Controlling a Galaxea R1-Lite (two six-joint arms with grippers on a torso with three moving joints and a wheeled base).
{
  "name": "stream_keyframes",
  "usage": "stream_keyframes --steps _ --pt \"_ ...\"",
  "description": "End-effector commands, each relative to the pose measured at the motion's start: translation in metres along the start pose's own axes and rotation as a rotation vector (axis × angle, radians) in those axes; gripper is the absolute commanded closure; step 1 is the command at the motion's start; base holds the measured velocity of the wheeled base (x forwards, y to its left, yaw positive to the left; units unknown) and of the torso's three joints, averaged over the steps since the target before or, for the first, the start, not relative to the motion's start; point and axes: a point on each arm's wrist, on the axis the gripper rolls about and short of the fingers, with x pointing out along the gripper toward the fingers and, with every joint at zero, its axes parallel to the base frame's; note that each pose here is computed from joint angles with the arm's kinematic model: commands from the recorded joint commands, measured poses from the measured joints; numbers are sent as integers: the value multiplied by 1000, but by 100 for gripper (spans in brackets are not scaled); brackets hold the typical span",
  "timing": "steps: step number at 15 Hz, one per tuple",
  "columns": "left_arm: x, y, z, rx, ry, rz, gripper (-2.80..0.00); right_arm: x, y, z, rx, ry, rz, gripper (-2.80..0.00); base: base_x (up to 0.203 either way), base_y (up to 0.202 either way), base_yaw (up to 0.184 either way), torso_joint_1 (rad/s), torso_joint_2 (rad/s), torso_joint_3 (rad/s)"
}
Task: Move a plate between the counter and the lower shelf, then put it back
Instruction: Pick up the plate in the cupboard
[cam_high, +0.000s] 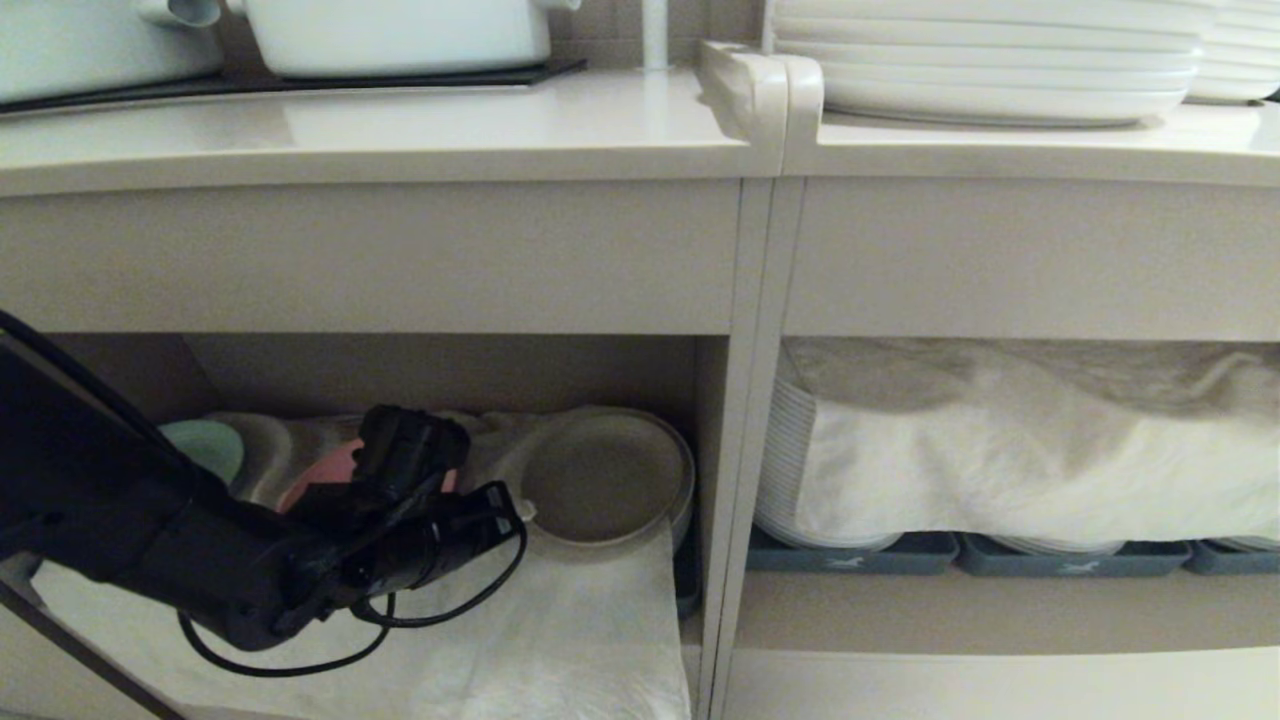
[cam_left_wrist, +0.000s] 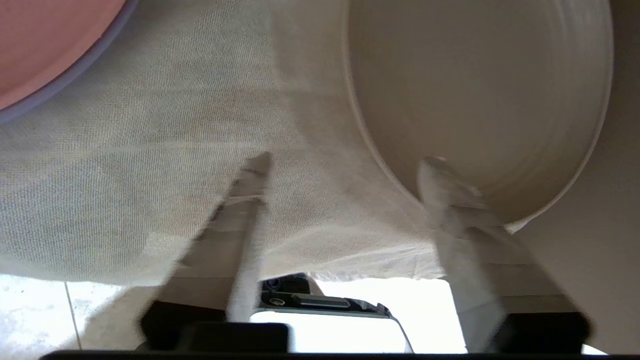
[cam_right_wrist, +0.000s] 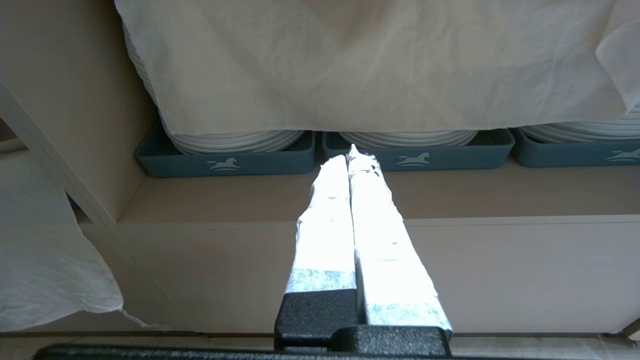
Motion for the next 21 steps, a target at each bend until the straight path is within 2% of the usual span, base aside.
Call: stream_keyframes --steps 1,4,8,13,21 --pt "-2 -1 1 -2 -12 -8 -280 0 0 0 0 1 0 0 0 0 0 0 0 0" --pt "-1 -4 4 -3 -25 -15 -280 0 0 0 0 1 0 0 0 0 0 0 0 0" --pt "5 -4 1 4 -6 -4 -280 0 0 0 0 1 0 0 0 0 0 0 0 0" --pt "19 -18 6 24 -15 -31 -280 0 0 0 0 1 0 0 0 0 0 0 0 0" --pt "38 -21 5 33 -3 -25 -280 0 0 0 0 1 0 0 0 0 0 0 0 0"
